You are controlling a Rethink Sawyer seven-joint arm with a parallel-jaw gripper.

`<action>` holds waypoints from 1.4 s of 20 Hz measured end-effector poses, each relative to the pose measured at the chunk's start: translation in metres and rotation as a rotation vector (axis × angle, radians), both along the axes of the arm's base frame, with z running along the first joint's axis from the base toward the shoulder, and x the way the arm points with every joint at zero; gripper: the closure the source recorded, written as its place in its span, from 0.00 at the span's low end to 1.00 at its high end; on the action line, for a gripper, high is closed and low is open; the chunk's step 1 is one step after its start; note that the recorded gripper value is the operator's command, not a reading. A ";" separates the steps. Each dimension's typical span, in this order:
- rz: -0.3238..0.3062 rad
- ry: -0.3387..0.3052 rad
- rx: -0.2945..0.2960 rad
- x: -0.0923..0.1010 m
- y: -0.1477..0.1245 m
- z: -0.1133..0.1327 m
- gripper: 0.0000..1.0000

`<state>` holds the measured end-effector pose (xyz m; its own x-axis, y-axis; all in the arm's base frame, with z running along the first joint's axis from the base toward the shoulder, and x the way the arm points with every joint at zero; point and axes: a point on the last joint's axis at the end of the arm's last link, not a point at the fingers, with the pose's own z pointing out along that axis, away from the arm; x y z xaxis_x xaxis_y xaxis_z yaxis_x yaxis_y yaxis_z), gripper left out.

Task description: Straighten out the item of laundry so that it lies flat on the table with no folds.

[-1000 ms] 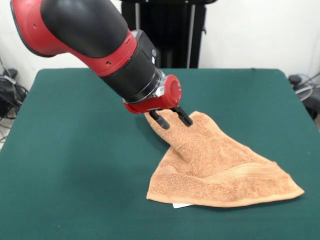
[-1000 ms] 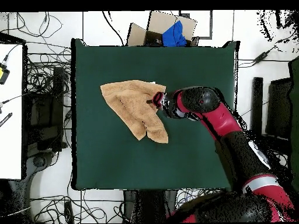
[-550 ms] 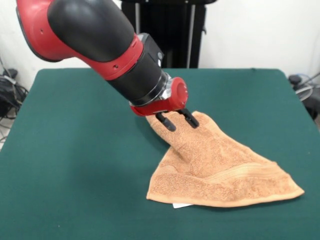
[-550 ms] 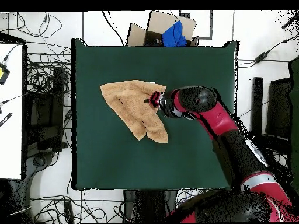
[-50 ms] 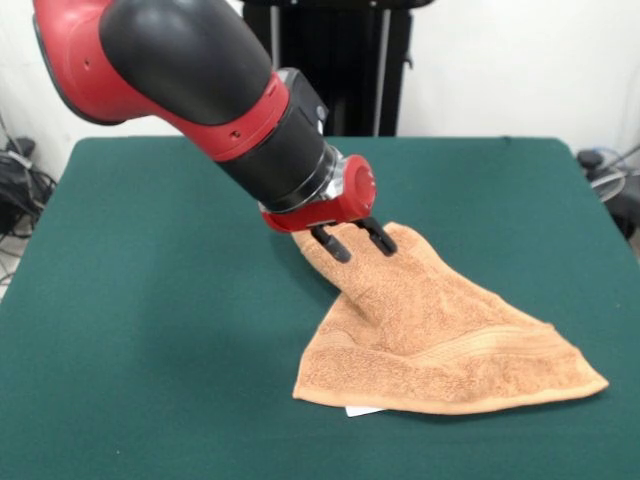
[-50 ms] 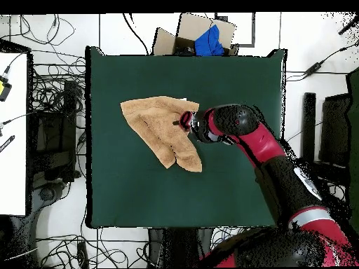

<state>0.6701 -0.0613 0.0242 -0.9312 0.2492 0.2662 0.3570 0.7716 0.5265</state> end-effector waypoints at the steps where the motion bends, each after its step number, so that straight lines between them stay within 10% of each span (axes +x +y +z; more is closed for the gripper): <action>1: 0.001 -0.001 -0.001 0.000 0.000 0.000 0.00; 28: 0.024 -0.106 -0.104 0.045 -0.041 0.008 0.00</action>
<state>0.7153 -0.1019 0.0325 -0.9587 0.2478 0.1398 0.2845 0.8316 0.4770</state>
